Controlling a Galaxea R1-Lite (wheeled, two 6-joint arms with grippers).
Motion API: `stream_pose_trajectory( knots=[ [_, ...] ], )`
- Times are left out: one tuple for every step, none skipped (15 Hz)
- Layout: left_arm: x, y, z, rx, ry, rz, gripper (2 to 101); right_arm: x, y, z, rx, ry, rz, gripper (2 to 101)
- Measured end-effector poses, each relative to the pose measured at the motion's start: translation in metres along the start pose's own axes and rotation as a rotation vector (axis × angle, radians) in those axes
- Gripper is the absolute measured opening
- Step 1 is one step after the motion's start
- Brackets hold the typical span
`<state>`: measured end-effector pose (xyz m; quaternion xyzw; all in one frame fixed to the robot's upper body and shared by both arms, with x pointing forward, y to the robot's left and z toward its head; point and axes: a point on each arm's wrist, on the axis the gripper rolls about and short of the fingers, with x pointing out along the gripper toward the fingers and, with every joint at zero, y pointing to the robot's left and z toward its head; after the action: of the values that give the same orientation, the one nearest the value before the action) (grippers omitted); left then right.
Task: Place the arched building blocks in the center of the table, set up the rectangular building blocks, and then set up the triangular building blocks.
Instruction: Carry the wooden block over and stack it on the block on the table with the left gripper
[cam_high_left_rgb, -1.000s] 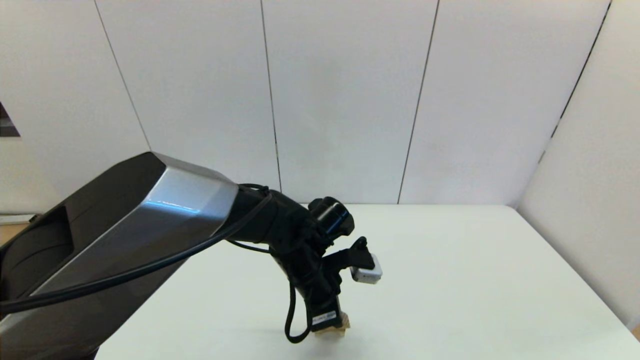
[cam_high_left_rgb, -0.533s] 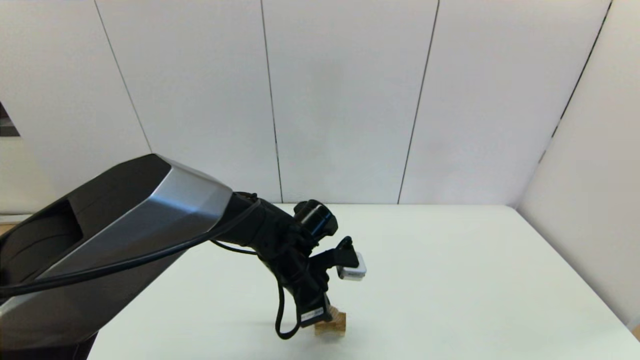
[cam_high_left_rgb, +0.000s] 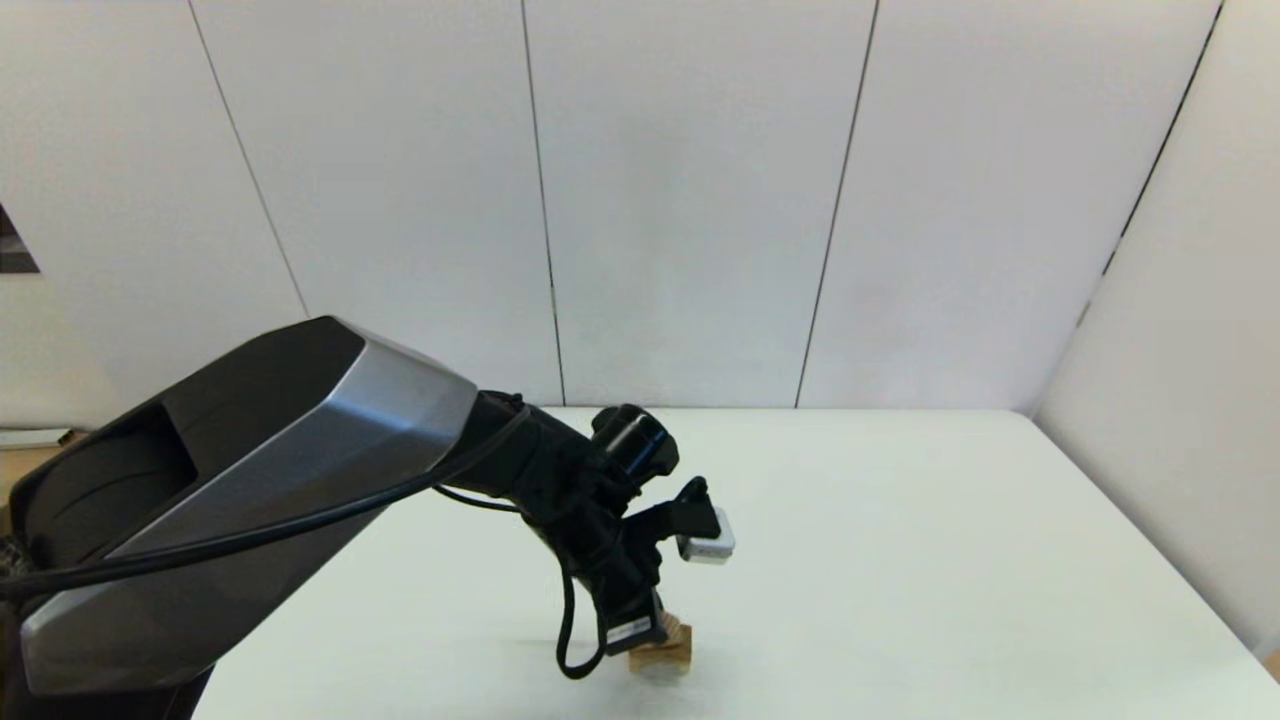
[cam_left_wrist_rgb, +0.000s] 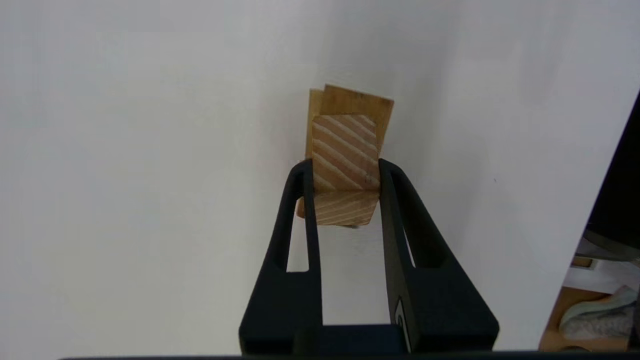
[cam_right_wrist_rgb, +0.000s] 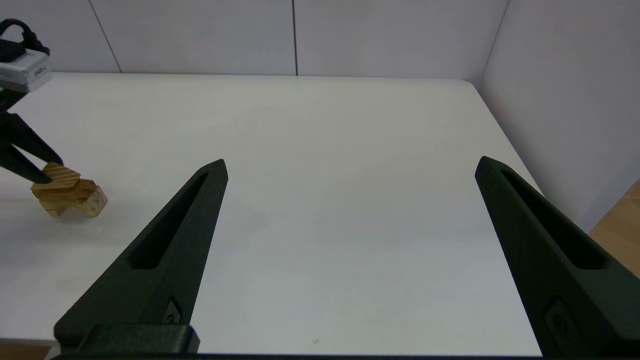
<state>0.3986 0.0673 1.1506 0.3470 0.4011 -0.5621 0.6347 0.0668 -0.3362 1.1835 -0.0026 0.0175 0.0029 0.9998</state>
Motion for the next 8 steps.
stream_pose_trajectory(
  knots=[
    [0.0004, 0.0009, 0.0009, 0.002, -0.007, 0.005, 21.4, 0.0, 0.0, 0.0, 0.0, 0.0, 0.0, 98.0],
    [0.0001, 0.002, 0.0023, 0.003, -0.015, 0.011, 21.4, 0.0, 0.0, 0.0, 0.0, 0.0, 0.0, 98.0],
    [0.0003, 0.0027, 0.003, 0.004, -0.018, 0.013, 21.4, 0.0, 0.0, 0.0, 0.0, 0.0, 0.0, 98.0],
    [0.001, 0.0028, 0.0032, 0.005, -0.017, 0.013, 21.4, 0.0, 0.0, 0.0, 0.0, 0.0, 0.0, 98.0],
    [0.0016, 0.0027, 0.0031, 0.004, -0.016, 0.011, 21.4, 0.0, 0.0, 0.0, 0.0, 0.0, 0.0, 98.0],
    [0.0024, 0.0026, 0.0029, 0.005, -0.015, 0.009, 21.4, 0.0, 0.0, 0.0, 0.0, 0.0, 0.0, 98.0],
    [0.0029, 0.0027, 0.0027, 0.004, -0.013, 0.009, 21.4, 0.0, 0.0, 0.0, 0.0, 0.0, 0.0, 98.0],
    [0.0036, 0.0025, 0.0022, 0.005, -0.011, 0.007, 21.4, 0.0, 0.0, 0.0, 0.0, 0.0, 0.0, 98.0]
  ],
)
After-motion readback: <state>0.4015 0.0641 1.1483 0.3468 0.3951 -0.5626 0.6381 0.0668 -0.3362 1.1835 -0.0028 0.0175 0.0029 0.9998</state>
